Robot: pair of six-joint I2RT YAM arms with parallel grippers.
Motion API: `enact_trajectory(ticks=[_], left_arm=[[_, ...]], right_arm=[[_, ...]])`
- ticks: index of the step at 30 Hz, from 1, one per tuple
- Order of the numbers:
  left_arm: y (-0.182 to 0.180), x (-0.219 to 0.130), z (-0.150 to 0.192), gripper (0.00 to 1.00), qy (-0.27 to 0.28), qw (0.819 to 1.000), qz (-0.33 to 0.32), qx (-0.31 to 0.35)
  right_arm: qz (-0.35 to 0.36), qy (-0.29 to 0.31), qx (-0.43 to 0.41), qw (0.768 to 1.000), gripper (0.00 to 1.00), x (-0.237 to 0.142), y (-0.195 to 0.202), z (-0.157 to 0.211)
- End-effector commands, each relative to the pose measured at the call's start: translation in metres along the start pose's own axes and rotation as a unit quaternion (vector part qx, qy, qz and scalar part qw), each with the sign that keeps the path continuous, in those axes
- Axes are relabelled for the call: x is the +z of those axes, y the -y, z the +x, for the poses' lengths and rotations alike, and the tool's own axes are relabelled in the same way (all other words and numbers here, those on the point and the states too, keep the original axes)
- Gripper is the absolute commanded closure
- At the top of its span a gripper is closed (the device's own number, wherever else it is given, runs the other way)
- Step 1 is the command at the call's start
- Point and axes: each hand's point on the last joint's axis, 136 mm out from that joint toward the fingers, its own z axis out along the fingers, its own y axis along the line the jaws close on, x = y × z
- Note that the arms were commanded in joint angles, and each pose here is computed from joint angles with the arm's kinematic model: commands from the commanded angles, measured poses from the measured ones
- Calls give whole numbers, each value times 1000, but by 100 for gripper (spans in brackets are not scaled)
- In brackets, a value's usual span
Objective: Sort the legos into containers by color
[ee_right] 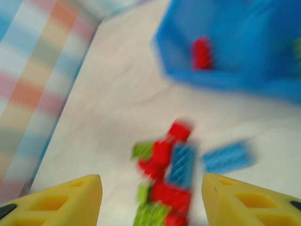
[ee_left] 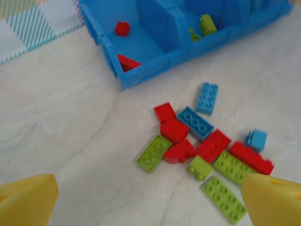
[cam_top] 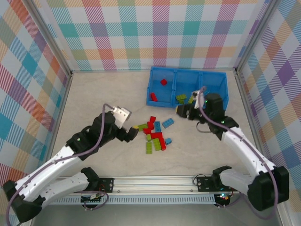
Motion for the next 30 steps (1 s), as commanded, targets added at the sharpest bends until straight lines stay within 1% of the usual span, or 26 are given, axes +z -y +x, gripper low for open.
enact_trajectory(ticks=[1,3,4,5,6,10,12,15,18,20,23,25,27,30], left_arm=[[-13,17,12,0,-31,978,-50,-199],[-11,34,22,0,-38,952,-63,-298],[-10,43,30,0,-47,935,-69,-344],[-6,53,36,0,-59,923,-72,-373],[-3,62,41,0,-70,917,-73,-385],[9,96,58,0,-130,906,-91,-394],[19,113,69,0,-157,904,-86,-388],[26,134,89,0,-191,906,-99,-366],[31,149,94,0,-205,915,-102,-333],[36,158,97,0,-214,919,-95,-318],[35,169,105,0,-226,922,-109,-296],[36,175,109,3,-236,922,-110,-287],[42,181,112,6,-247,921,-98,-285],[45,186,119,14,-258,918,-99,-284]], right_arm=[[-22,-97,1,995,40,-6,-15,61],[-33,-130,8,991,39,-7,-22,83],[-41,-142,13,989,39,-8,-26,91],[-48,-150,17,987,38,-9,-29,98],[-49,-155,20,987,36,-9,-29,102],[-49,-159,23,986,33,-10,-29,106],[-58,-159,20,985,31,-10,-33,106],[-65,-156,18,985,29,-11,-36,105],[-66,-154,18,986,27,-13,-36,105],[-65,-154,22,986,27,-13,-35,108],[-63,-156,28,985,27,-13,-33,110],[-64,-155,30,985,27,-13,-33,111],[-62,-156,33,985,27,-14,-32,112],[-57,-156,36,985,27,-14,-30,113]])
